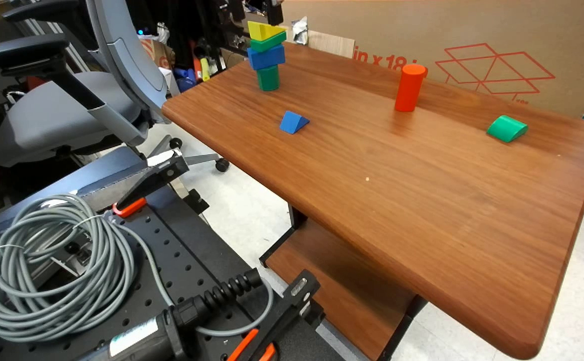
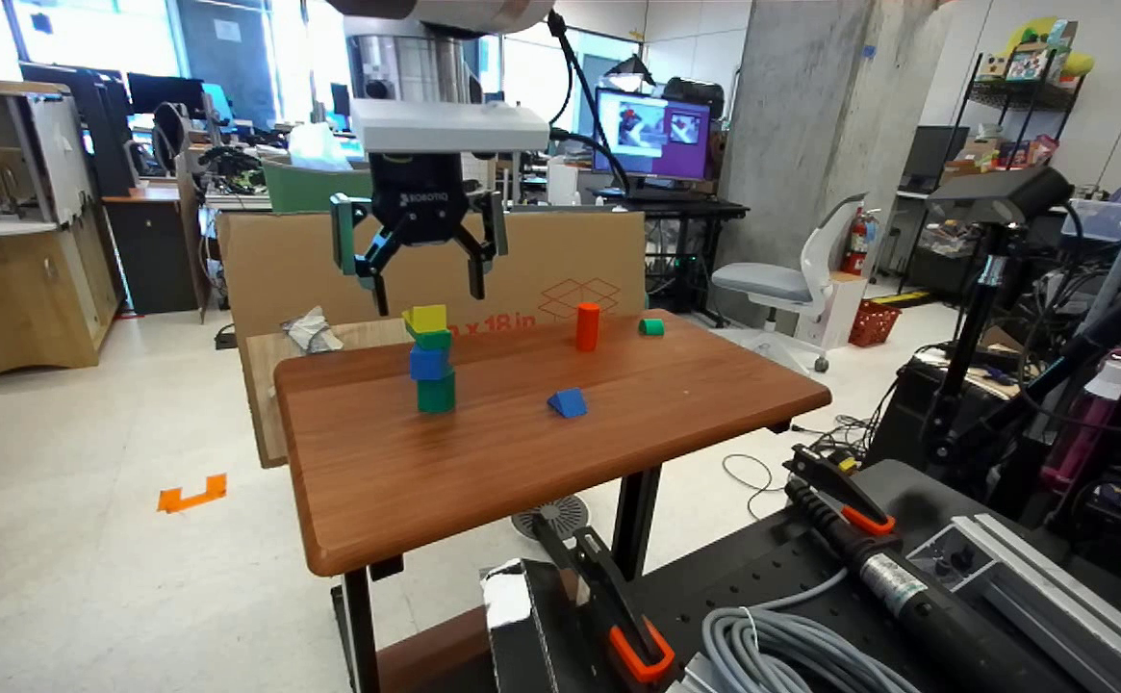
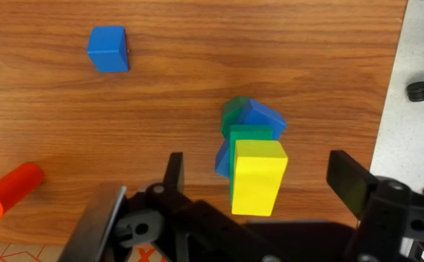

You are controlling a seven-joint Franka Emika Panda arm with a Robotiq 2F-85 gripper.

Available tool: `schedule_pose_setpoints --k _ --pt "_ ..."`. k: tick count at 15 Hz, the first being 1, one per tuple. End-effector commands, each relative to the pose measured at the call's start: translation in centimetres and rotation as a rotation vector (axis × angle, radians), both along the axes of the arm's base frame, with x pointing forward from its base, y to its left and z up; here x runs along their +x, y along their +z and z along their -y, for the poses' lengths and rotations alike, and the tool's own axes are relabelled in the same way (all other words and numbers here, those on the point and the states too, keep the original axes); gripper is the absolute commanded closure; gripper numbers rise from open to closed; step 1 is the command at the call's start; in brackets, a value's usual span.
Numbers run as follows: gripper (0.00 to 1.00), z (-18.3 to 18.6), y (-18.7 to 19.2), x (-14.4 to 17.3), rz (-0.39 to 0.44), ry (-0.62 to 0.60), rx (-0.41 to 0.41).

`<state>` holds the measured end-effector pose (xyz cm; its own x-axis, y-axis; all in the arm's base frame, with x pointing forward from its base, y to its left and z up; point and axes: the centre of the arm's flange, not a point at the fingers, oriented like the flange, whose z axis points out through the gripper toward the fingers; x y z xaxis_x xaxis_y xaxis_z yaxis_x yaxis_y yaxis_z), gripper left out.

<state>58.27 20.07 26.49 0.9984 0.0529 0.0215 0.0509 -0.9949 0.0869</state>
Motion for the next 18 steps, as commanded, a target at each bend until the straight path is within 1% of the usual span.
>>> schedule_pose_setpoints --k 1,2,4,5,6,8,11,12,16,18 --pt "0.07 -0.5 -0.7 1.1 0.013 -0.011 -0.030" --pt "0.28 -0.5 -0.9 1.2 0.012 -0.010 -0.030" --pt "0.33 -0.6 -1.1 1.2 0.011 -0.004 -0.033" --pt "0.40 -0.8 -1.1 1.2 0.010 -0.002 -0.034" --pt "0.49 -0.9 -1.2 1.2 0.010 0.000 -0.035" --pt "0.63 -1.2 -1.3 1.1 0.009 0.006 -0.036" --pt "0.87 -1.5 -1.3 0.7 0.009 0.013 -0.039" --pt "0.91 -1.6 -1.1 0.6 0.013 0.013 -0.040" --pt "0.91 -0.9 0.2 -0.2 0.022 0.007 -0.025" --pt "0.91 -0.6 1.5 -1.0 0.012 0.018 -0.001"
